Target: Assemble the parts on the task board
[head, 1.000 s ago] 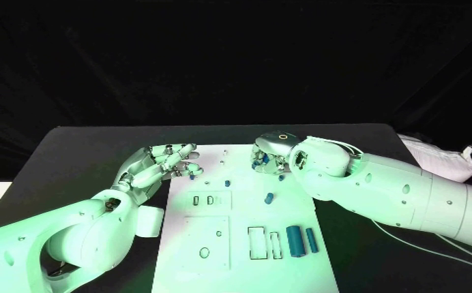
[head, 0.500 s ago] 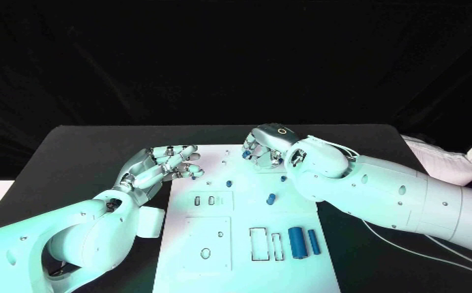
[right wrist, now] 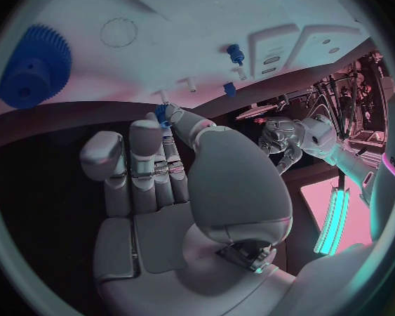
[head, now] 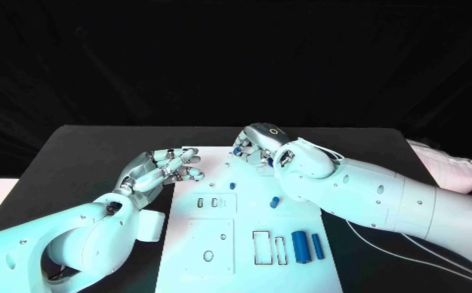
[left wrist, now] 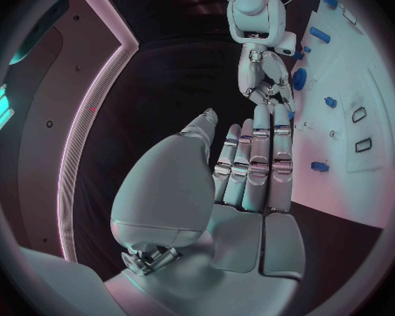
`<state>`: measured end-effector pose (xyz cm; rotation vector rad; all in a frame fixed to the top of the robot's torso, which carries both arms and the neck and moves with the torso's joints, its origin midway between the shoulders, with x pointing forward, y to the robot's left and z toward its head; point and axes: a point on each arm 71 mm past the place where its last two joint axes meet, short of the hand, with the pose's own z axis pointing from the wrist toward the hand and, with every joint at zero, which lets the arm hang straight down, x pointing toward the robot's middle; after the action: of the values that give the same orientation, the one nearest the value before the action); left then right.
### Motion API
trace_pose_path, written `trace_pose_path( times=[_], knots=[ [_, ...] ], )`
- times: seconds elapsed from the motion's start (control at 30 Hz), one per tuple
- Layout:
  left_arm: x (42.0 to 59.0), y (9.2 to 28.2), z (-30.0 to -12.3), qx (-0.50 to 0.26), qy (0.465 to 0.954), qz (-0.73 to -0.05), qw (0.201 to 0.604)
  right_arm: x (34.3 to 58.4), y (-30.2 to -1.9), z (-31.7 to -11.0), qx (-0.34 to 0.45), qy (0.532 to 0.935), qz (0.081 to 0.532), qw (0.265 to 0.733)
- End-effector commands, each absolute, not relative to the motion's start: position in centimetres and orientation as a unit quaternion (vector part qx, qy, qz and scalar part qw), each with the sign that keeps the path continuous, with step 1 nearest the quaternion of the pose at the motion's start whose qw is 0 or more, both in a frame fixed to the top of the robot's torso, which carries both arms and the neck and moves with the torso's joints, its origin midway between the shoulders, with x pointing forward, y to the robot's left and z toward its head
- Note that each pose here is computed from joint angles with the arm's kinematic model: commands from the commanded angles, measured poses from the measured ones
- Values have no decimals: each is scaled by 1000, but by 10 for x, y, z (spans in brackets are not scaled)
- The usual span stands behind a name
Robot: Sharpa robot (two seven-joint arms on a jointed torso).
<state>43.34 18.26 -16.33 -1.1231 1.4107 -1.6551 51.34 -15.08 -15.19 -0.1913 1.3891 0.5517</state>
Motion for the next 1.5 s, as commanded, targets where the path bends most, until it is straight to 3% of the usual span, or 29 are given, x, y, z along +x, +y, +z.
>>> trace_pose_path(
  times=[0.03, 0.83, 1.5],
  knots=[
    [432, 180, -161, -428, 542, -643, 332, 516, -149, -153, -79, 632, 246, 730],
    [431, 177, -159, -424, 543, -647, 327, 525, -135, -162, -79, 657, 217, 718],
    [431, 177, -158, -424, 544, -647, 325, 524, -132, -156, -73, 637, 219, 735]
  ],
)
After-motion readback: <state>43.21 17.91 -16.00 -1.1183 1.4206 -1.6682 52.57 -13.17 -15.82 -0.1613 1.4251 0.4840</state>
